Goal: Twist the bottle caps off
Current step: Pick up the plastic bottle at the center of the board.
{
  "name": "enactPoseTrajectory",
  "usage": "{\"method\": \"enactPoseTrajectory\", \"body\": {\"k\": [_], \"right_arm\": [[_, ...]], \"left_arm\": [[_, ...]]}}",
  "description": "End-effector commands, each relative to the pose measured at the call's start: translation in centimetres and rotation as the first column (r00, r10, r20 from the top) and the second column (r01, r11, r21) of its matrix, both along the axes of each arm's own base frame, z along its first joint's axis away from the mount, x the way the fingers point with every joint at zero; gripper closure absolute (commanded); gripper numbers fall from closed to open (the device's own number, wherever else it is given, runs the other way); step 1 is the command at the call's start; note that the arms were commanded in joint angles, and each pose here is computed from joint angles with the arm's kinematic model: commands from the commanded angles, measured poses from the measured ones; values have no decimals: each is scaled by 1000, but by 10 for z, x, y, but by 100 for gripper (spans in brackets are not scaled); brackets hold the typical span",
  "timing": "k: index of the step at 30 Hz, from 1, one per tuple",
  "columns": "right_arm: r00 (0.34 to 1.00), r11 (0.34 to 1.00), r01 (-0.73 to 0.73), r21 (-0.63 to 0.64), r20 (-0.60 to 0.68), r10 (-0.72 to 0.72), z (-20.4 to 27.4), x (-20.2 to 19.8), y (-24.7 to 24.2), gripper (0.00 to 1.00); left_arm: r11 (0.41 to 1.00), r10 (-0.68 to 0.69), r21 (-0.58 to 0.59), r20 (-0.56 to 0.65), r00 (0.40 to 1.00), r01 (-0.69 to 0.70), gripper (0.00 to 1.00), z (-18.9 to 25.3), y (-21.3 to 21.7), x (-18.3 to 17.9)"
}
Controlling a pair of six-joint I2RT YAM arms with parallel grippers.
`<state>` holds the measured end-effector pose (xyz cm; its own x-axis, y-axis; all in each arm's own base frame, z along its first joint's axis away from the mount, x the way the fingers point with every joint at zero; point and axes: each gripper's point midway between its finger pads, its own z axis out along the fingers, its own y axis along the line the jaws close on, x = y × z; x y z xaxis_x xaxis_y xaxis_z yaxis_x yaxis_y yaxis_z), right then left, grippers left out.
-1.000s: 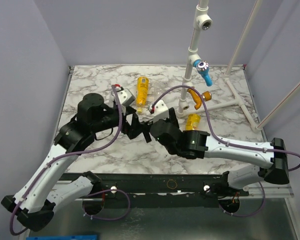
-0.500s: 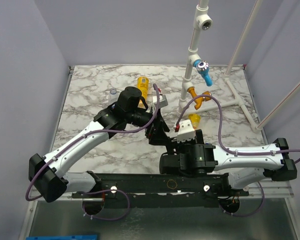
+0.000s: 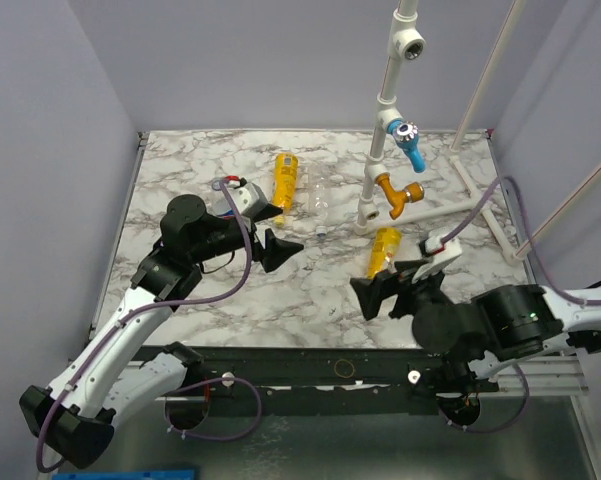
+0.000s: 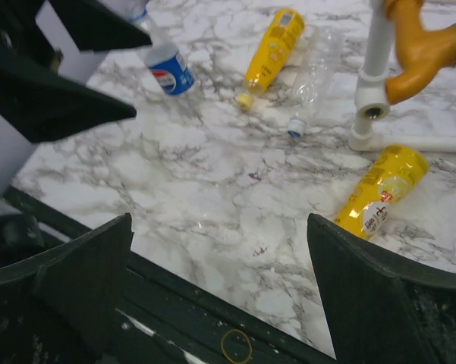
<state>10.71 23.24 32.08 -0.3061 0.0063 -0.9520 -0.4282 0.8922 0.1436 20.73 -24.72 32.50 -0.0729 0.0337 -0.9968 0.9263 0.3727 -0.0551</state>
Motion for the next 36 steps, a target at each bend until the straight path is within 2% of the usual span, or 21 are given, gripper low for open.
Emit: {"method": "enactPoseTrajectory", "body": {"k": [1,4,7,10,13,16,18,21,24,28,33,36], "right_arm": [[995,999,36,16,97,-37,30,15,-1,0],[991,999,49,8,124,-49,40,17,5,0],[979,999,33,-1,203,-32,63,20,16,0],[944,1000,29,7,330,-29,102,25,20,0],[913,989,83,121,390,-124,149,35,-13,4],[895,983,71,171,423,-138,172,38,-28,9],[879,987,63,147,461,-125,181,38,-25,9],[826,979,104,176,533,-184,203,42,-41,9],[783,962,159,221,566,-259,221,46,-66,9],[745,961,173,218,609,-272,236,47,-77,9],[704,924,235,301,603,-376,256,52,-114,11],[696,932,201,302,626,-352,266,51,-115,11]], "left_arm": [[991,132,-33,-26,991,-133,1,32,14,13],[986,148,-65,-93,985,-154,1,40,13,14],[973,232,14,-145,962,-232,4,-1,14,37],[936,350,117,-226,909,-332,8,-45,13,71],[892,449,195,-276,850,-408,12,-73,7,107],[855,516,222,-258,817,-470,13,-85,4,137],[832,550,237,-220,806,-502,14,-91,4,153],[782,610,316,-217,762,-537,15,-108,7,172],[761,631,374,-240,738,-530,16,-125,3,185],[747,647,405,-257,718,-527,17,-137,-7,203],[688,689,493,-214,693,-532,18,-157,-11,235],[660,714,507,-192,674,-555,20,-165,-12,254]]}}
